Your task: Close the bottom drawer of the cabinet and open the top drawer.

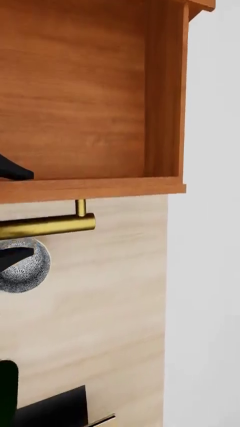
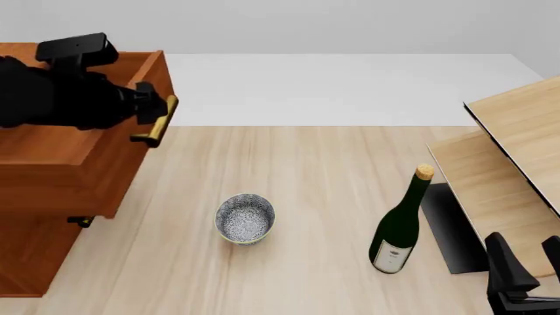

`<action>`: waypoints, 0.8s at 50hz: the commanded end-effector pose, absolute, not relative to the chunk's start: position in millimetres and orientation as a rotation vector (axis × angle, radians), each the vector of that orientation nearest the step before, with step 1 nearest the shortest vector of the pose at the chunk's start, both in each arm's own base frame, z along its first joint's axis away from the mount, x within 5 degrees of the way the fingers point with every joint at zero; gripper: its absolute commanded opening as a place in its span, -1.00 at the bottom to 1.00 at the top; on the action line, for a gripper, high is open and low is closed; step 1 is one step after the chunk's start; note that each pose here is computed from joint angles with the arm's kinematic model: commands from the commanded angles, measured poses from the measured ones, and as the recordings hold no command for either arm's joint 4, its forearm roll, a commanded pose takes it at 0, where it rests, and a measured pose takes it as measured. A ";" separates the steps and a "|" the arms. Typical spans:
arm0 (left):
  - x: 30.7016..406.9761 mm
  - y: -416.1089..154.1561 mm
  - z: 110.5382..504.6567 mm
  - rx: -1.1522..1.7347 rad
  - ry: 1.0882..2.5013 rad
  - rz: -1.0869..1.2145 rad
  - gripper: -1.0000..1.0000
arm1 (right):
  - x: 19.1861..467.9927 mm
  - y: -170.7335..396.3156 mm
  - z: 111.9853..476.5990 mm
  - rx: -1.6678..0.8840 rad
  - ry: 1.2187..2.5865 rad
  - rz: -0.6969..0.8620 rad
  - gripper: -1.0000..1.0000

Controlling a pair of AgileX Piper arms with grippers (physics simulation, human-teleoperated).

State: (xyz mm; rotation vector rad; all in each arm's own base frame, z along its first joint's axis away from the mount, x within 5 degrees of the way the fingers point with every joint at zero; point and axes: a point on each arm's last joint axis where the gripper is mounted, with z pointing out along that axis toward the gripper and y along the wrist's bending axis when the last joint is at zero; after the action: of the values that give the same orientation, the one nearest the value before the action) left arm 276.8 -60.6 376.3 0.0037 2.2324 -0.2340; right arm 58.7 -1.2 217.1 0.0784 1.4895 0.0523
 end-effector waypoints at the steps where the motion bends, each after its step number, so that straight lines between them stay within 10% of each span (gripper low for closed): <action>1: 279.3 -79.2 373.0 0.027 2.234 -0.290 1.00 | 58.6 -1.3 217.3 0.082 1.490 0.054 1.00; 40: 271.0 -127.6 366.8 0.068 2.223 -0.458 1.00 | 58.2 -1.5 217.1 0.087 1.489 0.052 1.00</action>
State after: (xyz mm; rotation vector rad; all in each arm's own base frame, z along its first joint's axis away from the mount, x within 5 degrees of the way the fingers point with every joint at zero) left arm 278.4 -89.3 371.8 -0.0171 2.2153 -0.2966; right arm 58.4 -1.5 217.1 0.0867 1.4894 0.0519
